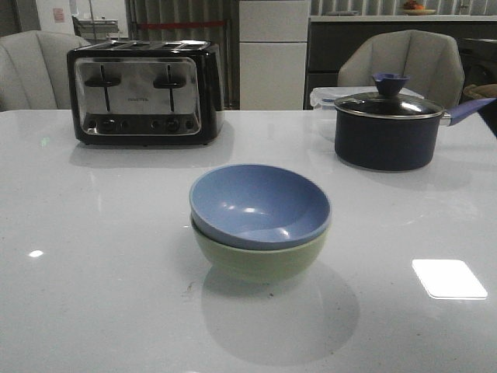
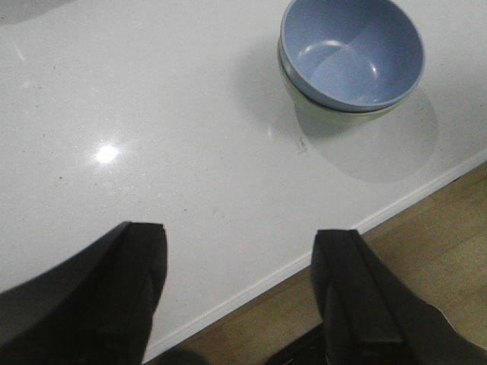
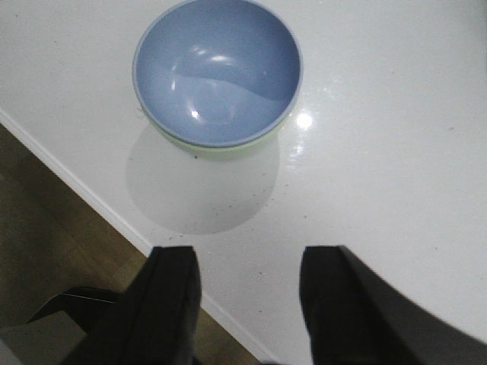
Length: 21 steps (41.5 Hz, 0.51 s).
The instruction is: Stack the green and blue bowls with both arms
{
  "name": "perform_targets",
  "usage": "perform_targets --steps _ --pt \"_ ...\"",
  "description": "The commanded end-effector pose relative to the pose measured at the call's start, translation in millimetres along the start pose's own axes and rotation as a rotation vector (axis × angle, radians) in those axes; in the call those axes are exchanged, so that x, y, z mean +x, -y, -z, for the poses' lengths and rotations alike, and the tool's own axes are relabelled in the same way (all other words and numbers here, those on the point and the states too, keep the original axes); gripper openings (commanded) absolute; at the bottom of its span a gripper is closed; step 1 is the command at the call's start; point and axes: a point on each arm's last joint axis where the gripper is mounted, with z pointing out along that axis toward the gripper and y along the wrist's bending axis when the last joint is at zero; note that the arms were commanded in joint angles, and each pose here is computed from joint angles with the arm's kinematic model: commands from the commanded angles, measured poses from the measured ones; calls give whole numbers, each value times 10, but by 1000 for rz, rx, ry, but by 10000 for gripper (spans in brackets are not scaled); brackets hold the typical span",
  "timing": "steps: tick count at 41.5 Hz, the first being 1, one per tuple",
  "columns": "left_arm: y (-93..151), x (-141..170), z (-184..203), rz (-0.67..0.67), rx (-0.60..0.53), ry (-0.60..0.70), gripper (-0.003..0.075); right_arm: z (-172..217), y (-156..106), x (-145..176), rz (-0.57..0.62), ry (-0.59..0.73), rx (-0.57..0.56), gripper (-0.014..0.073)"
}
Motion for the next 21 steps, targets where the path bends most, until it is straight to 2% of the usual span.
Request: perform_targets --steps 1,8,12,21 --pt "7 -118 54 6 4 93 475 79 64 -123 -26 93 49 431" --pt "7 -122 55 6 5 97 474 87 123 -81 -56 55 72 431" --pt "8 -126 55 6 5 101 422 87 123 -80 -56 53 71 401" --pt "9 -131 47 6 6 115 218 86 122 -79 -56 51 71 100"
